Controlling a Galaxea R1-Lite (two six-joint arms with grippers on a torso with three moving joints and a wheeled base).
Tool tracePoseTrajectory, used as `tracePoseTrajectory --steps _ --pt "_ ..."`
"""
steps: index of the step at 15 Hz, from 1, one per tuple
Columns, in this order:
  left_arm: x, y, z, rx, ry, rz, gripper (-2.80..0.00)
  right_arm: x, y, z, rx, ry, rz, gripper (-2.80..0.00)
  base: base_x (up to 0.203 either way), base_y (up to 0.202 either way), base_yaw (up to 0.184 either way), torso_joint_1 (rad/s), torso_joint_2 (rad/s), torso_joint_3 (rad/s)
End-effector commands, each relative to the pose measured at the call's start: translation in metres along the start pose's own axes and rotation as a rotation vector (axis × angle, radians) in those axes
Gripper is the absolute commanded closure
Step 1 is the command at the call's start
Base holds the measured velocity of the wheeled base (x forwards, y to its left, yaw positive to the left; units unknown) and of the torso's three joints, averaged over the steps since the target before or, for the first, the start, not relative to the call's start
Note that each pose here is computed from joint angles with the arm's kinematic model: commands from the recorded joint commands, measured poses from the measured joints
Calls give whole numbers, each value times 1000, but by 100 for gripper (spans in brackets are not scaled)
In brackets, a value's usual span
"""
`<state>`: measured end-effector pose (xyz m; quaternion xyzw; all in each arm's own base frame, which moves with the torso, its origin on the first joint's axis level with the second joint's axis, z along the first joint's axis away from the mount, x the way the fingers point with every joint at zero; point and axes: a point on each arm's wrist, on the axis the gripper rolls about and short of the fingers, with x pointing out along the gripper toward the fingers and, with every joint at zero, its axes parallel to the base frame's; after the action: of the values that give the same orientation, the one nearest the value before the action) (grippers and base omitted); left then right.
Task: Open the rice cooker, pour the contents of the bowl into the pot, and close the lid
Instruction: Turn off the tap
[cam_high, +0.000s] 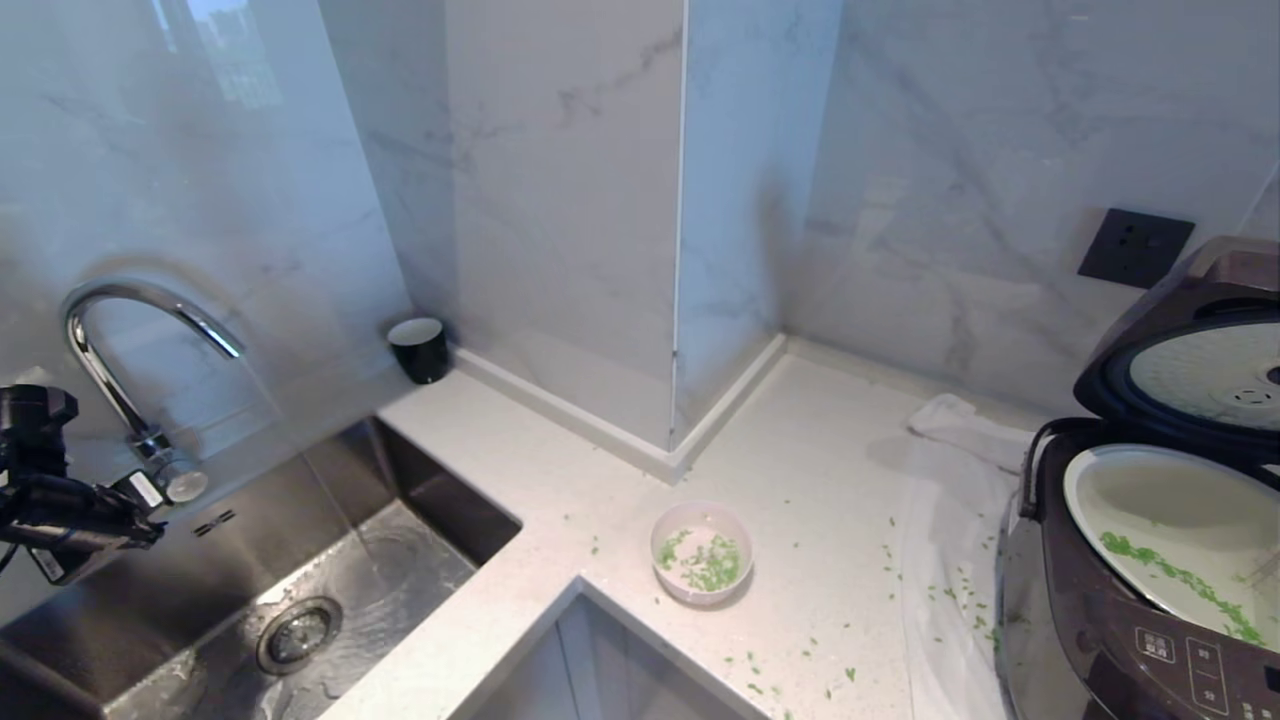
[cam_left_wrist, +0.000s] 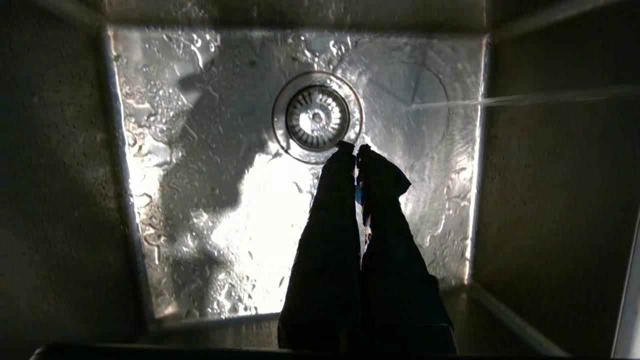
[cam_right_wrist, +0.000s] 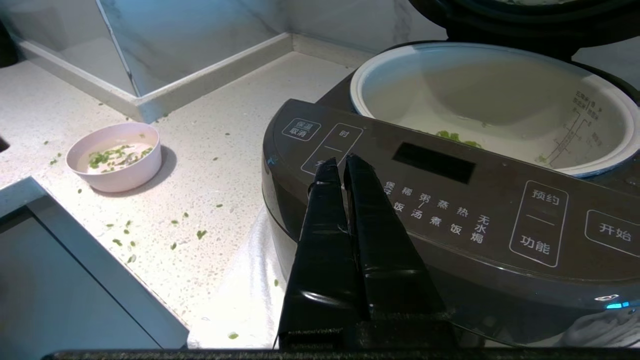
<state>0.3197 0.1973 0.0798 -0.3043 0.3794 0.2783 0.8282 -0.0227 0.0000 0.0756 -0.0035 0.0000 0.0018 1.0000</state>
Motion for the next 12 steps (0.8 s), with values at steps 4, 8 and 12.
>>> tracePoseTrajectory --steps 4,8,12 --pt "23 16 29 -52 -52 15 0 0 0 0 1 0 1 0 0 0 0 0 0 0" --pt "32 11 48 -81 -105 -7 0 0 0 0 1 0 1 0 0 0 0 0 0 0" --pt "37 6 58 -99 -135 -23 0 0 0 0 -1 0 1 0 0 0 0 0 0 0"
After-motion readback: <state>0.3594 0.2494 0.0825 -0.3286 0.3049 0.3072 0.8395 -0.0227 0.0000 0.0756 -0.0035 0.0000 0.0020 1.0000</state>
